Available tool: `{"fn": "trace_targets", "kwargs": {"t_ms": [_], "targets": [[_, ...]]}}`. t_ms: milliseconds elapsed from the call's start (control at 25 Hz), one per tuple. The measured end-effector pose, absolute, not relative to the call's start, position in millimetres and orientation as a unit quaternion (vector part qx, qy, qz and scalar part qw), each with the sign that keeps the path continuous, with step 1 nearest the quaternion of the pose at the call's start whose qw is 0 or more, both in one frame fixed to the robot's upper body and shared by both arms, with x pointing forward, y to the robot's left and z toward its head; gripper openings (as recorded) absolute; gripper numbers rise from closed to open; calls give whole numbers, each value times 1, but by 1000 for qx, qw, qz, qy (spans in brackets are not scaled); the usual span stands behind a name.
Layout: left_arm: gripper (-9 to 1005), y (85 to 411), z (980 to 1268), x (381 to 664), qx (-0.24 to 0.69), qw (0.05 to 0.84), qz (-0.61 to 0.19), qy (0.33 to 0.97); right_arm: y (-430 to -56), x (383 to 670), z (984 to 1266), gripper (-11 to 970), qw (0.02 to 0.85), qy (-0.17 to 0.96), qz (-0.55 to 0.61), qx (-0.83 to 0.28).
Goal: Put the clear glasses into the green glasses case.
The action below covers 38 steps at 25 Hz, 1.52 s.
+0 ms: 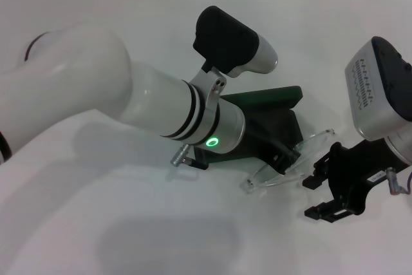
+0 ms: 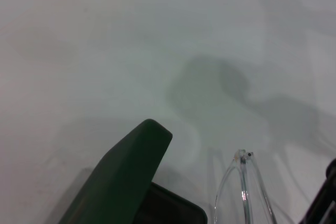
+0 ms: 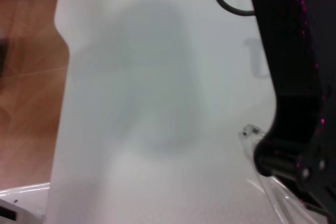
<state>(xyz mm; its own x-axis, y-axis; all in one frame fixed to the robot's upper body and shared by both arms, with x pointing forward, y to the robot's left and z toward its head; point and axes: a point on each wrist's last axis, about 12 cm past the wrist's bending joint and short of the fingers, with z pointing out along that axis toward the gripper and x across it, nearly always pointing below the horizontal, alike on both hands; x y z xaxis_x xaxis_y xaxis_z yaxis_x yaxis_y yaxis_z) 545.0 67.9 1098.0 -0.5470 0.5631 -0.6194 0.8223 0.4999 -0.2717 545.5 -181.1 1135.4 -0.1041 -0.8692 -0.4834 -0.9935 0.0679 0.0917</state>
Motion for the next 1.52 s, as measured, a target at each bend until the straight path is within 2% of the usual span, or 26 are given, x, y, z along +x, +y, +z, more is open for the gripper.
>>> {"fn": "trace_targets", "kwargs": {"t_ms": [640,880,1240,1520], "targets": [[84,66,1099,544,422,231,-279,831,-186,554,1136,529,181,726,185,-637],[84,66,1099,545,416,230,-285,832,-189,548,1144,529,175,718,198,-644],[83,67,1098,541,419,211,-293,833,-241,537,1192,529,284,701,253,-603],[88,62,1108,534,430,176,-334,820,-264,534,1196,529,333,701,263,-573]]}}
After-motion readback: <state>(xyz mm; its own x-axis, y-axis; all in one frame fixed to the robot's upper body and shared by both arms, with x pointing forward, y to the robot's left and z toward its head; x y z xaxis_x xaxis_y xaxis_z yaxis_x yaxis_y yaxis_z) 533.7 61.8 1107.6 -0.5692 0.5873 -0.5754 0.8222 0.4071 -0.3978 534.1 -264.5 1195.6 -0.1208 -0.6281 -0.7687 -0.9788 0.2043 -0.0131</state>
